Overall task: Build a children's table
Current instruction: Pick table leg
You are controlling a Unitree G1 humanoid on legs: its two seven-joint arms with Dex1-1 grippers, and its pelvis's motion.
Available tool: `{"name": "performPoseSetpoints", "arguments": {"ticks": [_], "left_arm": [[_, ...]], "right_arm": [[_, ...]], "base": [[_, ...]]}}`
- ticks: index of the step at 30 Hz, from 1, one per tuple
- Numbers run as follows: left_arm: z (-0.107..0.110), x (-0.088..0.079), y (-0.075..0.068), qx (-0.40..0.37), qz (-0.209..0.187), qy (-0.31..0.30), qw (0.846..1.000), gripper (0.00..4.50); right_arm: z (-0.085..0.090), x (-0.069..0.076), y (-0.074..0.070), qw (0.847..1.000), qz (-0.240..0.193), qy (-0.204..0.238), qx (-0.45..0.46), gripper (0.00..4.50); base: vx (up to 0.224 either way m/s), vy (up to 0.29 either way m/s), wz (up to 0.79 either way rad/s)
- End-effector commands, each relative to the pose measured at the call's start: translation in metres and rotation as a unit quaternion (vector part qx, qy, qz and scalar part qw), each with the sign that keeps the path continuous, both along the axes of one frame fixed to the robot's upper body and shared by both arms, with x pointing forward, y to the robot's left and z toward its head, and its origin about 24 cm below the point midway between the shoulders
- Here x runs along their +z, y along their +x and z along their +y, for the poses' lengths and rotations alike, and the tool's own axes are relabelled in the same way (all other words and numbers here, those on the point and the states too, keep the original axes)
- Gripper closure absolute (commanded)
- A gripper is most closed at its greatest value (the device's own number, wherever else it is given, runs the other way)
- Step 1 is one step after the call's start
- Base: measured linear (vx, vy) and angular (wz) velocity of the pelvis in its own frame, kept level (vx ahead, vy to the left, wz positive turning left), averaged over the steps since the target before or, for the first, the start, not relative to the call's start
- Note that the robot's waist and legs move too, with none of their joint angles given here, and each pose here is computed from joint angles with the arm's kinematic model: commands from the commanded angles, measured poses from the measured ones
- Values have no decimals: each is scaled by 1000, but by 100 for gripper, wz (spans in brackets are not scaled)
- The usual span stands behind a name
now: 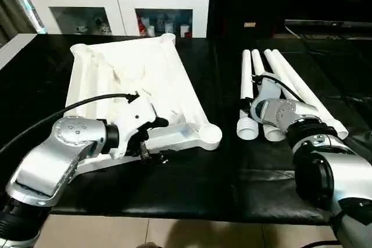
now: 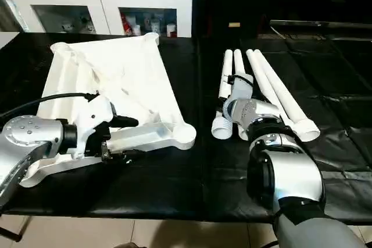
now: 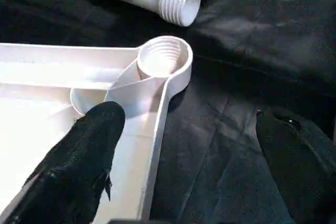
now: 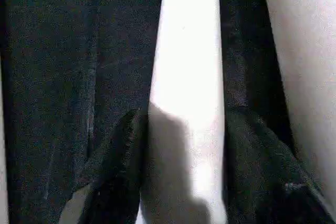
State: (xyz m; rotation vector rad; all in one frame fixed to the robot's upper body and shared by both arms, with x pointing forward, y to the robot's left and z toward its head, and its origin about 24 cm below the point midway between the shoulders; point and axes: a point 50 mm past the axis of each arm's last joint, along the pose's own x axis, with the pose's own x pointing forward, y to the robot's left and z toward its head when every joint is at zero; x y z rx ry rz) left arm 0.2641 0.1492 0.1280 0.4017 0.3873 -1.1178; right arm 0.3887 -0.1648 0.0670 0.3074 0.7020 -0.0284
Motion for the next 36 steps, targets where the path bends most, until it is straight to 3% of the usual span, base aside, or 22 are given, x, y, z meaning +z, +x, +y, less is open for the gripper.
{"name": "performPoseSetpoints", "arguments": {"ticks": [1,12,16,20,22,26,31,32,36], "left_arm": [[-2,6,2,-2,-17,1,1000,0],[-4,9,11,25,-39,-21,999,0],[-3,15,27,86,-76,-41,993,0],[-4,22,43,150,-102,-75,981,0],[-7,27,52,189,-104,-112,970,0],[-20,44,68,241,-46,-249,937,0],[-39,62,77,234,-4,-346,909,0],[-44,66,80,241,10,-369,897,0],[-53,73,83,231,32,-404,884,0]], "right_arm": [[0,2,1,1000,-7,9,-5,256],[-7,14,6,998,-42,47,-23,268],[-9,36,13,987,-133,90,-13,268],[-9,47,10,976,-176,124,9,268],[-5,56,7,961,-211,173,39,268],[6,73,-11,910,-296,261,126,268],[16,85,-33,864,-349,303,199,268],[21,89,-39,853,-359,311,218,268],[29,95,-48,836,-368,319,253,268]], "base": [[0,0,0],[0,0,0],[0,0,0],[0,0,0],[0,0,0],[0,0,0],[0,0,0],[0,0,0],[0,0,0]]}}
